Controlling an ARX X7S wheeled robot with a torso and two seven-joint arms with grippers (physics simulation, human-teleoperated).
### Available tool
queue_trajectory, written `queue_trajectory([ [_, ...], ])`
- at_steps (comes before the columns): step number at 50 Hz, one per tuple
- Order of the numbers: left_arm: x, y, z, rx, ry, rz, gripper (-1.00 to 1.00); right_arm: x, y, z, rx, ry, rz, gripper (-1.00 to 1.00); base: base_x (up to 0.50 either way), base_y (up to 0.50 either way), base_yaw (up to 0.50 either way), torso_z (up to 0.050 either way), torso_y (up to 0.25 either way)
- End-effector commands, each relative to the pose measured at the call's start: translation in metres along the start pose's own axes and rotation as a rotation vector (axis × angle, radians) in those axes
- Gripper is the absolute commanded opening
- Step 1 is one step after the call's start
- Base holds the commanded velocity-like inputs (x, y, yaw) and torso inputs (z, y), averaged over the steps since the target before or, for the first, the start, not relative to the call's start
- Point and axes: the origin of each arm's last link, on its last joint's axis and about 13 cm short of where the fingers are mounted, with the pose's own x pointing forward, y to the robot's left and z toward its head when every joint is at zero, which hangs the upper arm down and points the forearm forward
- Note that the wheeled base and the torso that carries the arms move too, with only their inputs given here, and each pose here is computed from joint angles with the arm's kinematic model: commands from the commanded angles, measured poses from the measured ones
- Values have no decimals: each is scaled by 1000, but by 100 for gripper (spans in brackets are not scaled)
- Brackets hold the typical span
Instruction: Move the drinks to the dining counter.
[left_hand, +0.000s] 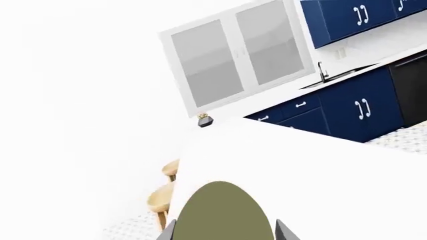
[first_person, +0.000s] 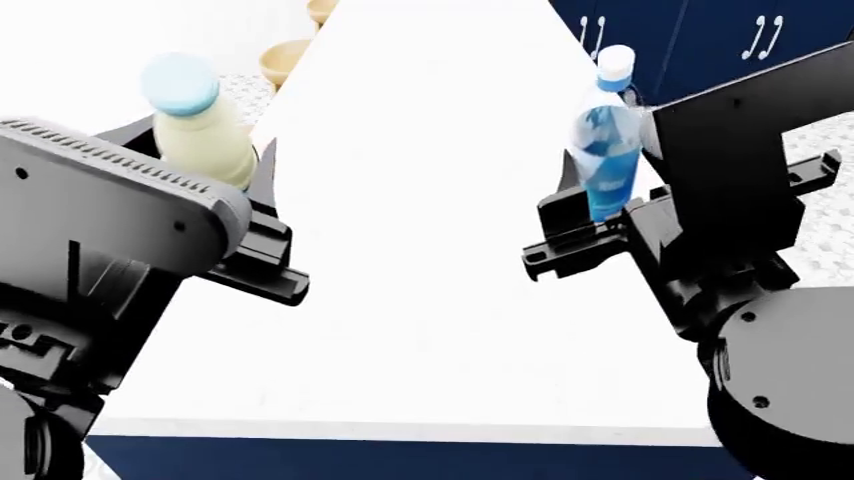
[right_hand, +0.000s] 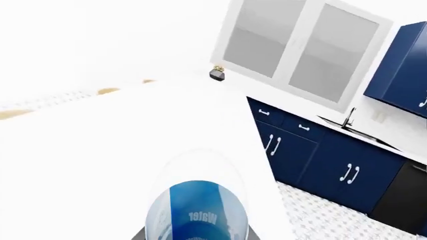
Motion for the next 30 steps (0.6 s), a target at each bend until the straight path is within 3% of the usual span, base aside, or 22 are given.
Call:
queue_trajectory([
  [1, 19, -5, -6, -53, 40, -48, -100, 29, -4, 0, 68, -15, 28, -100, 0, 0, 0, 0, 0],
  [11, 25, -7, -14, -87, 72, -78, -100, 35, -2, -2, 93, -48, 40, -100, 0, 0, 0, 0, 1],
  [30, 27, -10, -21, -81, 92, -94, -100, 33, 0, -10, 122, -57, 74, -100, 0, 0, 0, 1, 2],
])
